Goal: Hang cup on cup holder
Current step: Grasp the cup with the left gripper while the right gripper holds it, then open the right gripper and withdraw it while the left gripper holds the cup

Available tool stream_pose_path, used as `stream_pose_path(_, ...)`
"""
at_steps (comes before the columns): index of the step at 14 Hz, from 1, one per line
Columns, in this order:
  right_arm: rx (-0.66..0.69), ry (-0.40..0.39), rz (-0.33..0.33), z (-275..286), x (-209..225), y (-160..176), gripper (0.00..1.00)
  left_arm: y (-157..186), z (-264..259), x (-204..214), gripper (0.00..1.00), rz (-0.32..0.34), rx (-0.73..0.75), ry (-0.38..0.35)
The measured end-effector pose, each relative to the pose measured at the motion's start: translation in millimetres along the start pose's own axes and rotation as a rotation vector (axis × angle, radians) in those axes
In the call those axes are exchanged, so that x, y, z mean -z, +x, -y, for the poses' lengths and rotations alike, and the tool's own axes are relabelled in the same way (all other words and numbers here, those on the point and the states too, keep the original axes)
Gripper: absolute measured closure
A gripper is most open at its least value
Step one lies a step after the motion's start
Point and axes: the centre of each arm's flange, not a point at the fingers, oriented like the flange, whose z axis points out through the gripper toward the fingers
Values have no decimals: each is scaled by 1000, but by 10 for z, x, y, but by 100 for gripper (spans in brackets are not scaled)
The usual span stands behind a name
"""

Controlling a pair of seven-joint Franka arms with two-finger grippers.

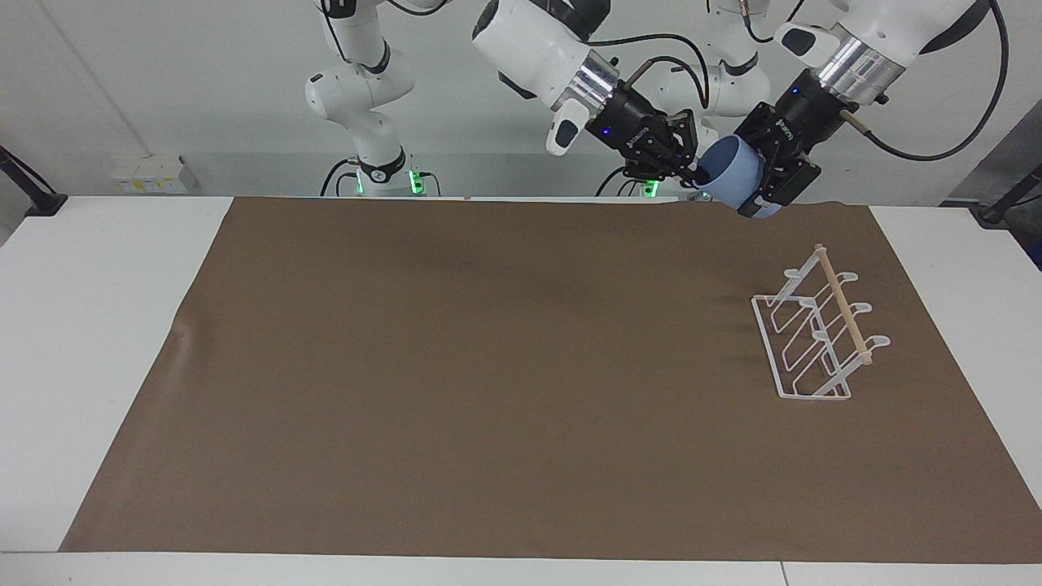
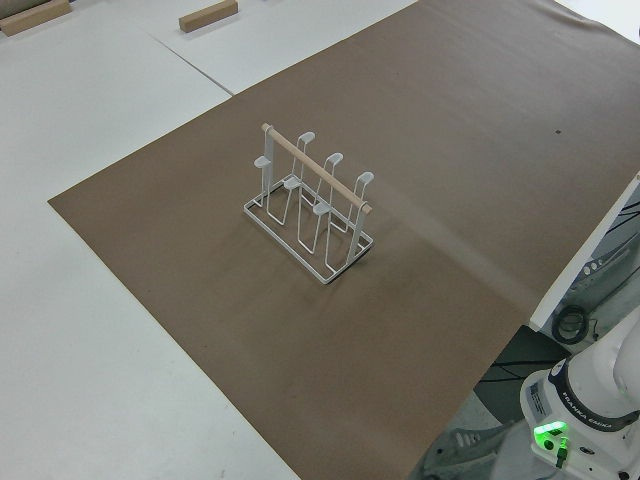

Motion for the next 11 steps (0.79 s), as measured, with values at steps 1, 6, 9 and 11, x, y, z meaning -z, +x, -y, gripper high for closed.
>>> stream_pose_path(1, 0, 0, 0, 0, -1, -1, 95, -2, 0, 1, 17, 0, 0, 0)
stream_pose_path(6, 2, 0, 5, 7, -16, -32, 46, -40, 5, 1, 21, 0, 7, -2)
stream_pose_path(9, 2, 0, 4, 7, -15, -29, 31, -45, 5, -4, 21, 1, 8, -3)
stream_pose_path(11, 2, 0, 4, 6, -15, -28, 30, -89, 12, -4, 21, 28, 10, 0)
